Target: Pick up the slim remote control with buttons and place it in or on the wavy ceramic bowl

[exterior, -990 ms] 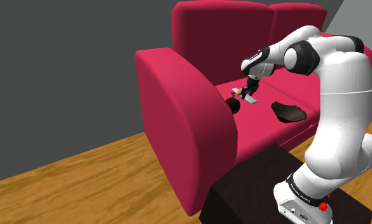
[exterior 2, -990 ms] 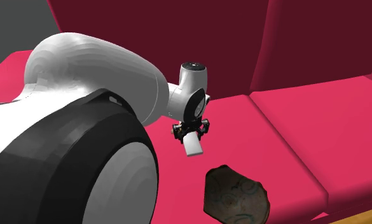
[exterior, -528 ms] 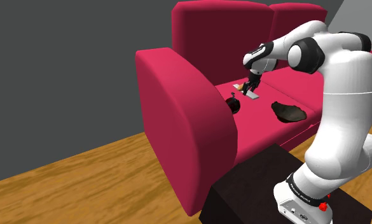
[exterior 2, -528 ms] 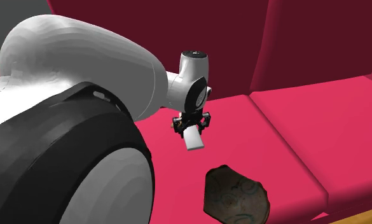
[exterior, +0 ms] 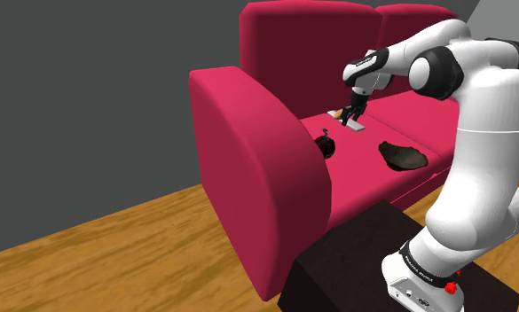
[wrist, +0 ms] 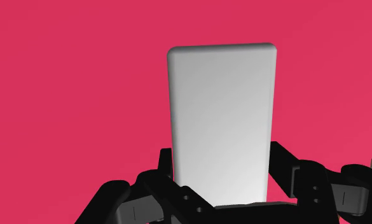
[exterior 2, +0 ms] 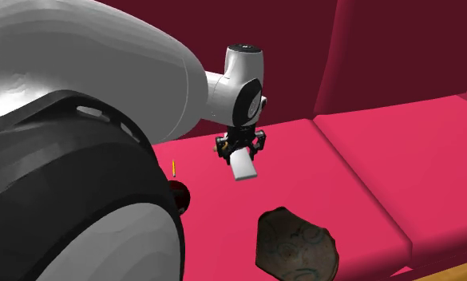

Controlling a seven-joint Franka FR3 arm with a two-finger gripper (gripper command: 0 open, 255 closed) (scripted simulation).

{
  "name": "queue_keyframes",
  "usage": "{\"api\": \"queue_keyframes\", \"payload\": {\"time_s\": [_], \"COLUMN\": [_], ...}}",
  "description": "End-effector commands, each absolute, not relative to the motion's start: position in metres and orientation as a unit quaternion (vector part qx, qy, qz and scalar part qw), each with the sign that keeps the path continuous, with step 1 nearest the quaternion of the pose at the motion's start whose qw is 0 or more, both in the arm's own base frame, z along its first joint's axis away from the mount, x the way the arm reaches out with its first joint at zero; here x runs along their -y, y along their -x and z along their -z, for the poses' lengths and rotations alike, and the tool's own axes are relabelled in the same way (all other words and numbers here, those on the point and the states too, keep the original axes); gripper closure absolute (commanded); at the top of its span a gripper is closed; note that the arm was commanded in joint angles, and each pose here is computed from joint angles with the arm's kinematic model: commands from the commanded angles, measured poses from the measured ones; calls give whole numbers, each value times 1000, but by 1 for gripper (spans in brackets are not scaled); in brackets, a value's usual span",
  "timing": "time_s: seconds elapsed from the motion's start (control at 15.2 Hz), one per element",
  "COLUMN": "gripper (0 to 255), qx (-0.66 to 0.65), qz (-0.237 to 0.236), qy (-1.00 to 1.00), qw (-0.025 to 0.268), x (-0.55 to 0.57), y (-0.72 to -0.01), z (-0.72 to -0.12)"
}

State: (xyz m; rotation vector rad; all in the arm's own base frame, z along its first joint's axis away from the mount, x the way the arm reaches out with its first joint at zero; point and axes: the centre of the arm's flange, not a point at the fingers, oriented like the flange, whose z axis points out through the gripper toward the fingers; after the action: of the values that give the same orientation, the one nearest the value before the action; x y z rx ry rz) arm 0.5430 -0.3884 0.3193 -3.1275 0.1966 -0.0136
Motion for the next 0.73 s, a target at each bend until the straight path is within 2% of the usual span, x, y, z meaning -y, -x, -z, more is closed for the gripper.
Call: {"api": "queue_keyframes", "payload": {"time_s": [0.0,0.66], "gripper": [255,255], "qx": [-63,-63], "qz": [4,4], "qy": [998,998], "qw": [4,4], "x": [388,388], "y": [-543,-543], "z": [-330,-383]}}
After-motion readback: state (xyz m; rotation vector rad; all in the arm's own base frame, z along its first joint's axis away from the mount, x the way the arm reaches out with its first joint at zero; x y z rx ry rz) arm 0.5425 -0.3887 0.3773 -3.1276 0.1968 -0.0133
